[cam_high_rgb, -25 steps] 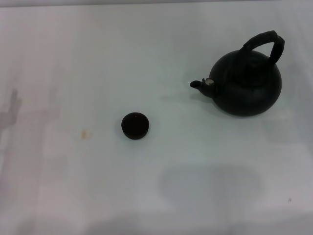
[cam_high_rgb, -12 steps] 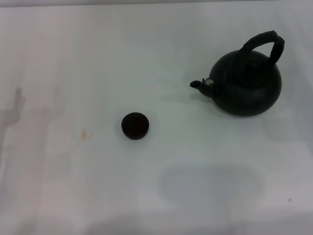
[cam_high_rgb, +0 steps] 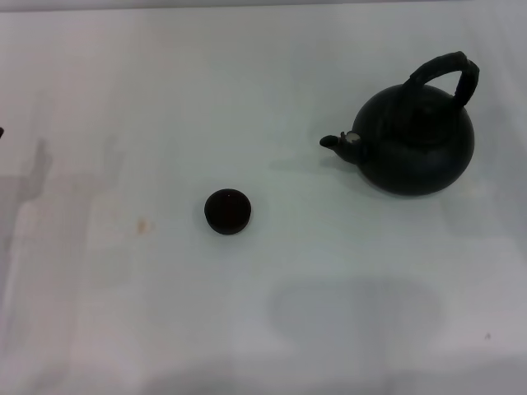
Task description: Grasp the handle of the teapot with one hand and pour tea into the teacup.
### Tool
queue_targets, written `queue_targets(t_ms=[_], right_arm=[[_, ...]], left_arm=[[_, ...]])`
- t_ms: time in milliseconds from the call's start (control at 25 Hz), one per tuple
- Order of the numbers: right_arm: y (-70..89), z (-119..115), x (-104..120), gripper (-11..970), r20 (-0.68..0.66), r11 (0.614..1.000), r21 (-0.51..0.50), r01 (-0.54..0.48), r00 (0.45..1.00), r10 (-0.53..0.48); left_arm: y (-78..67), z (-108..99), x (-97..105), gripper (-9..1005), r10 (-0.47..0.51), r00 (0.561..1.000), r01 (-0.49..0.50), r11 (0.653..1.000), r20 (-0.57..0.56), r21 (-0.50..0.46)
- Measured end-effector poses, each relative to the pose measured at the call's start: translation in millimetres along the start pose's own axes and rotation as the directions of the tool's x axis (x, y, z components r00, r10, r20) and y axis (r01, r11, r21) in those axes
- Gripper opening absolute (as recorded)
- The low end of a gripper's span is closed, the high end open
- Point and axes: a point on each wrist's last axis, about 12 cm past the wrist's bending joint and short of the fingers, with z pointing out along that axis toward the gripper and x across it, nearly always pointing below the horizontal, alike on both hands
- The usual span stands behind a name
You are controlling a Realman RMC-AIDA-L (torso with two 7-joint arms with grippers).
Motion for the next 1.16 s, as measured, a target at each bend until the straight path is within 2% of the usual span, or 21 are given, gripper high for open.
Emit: queue_targets(t_ms=[1160], right_arm=[[3.0, 6.4, -3.9, 825, 0.021, 1.0, -0.015, -0.007, 1.0, 0.007]], left_arm=[[1.0, 1.9, -2.0, 859, -0.003, 1.0, 0.003, 1.0, 0.015, -0.013]])
